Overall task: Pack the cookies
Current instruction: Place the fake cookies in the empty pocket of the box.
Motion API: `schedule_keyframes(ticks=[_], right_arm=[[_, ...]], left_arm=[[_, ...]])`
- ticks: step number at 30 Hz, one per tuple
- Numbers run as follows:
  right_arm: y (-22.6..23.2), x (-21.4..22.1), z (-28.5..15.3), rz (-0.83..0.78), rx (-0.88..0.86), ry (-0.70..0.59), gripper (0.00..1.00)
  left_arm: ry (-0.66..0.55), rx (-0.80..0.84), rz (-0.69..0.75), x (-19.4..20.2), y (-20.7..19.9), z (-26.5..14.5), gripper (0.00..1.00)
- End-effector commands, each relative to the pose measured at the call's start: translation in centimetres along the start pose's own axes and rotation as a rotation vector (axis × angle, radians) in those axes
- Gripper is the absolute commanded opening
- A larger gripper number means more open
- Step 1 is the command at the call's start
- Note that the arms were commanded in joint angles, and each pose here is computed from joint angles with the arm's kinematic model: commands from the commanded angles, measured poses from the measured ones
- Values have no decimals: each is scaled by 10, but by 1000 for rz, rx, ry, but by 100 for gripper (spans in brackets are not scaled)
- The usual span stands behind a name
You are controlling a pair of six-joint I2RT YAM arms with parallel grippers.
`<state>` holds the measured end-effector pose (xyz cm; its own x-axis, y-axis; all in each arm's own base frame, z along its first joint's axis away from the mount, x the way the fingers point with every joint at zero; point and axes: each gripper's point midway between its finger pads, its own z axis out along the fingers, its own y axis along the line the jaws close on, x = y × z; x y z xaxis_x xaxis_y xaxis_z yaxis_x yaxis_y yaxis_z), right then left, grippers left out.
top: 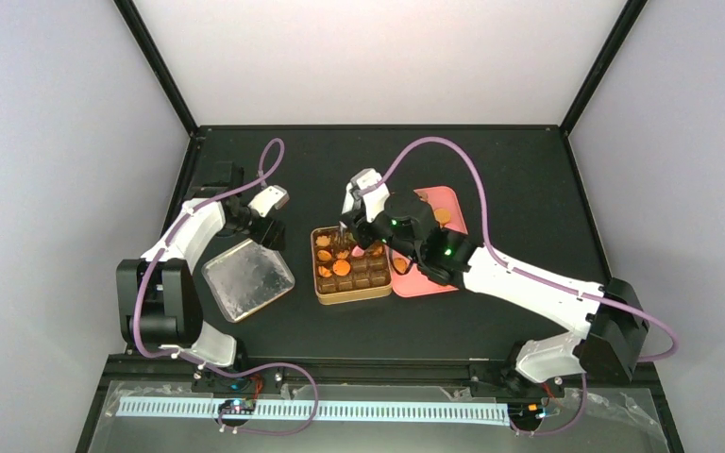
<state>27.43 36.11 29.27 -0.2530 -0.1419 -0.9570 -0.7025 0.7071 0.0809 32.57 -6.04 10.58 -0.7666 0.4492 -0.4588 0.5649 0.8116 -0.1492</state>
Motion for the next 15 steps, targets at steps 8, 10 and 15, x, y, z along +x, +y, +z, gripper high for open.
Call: schedule_keyframes(ticks=[8, 10, 15], right_arm=[[54, 26, 26, -61, -127, 73, 35], [57, 32, 31, -74, -123, 88, 34], [53, 38, 37, -97, -95, 102, 34]], left_arm=[[-29, -13, 11, -4, 1, -10, 81], [-29, -9, 10, -4, 1, -10, 81], [-29, -8, 9, -5, 1, -9, 81]])
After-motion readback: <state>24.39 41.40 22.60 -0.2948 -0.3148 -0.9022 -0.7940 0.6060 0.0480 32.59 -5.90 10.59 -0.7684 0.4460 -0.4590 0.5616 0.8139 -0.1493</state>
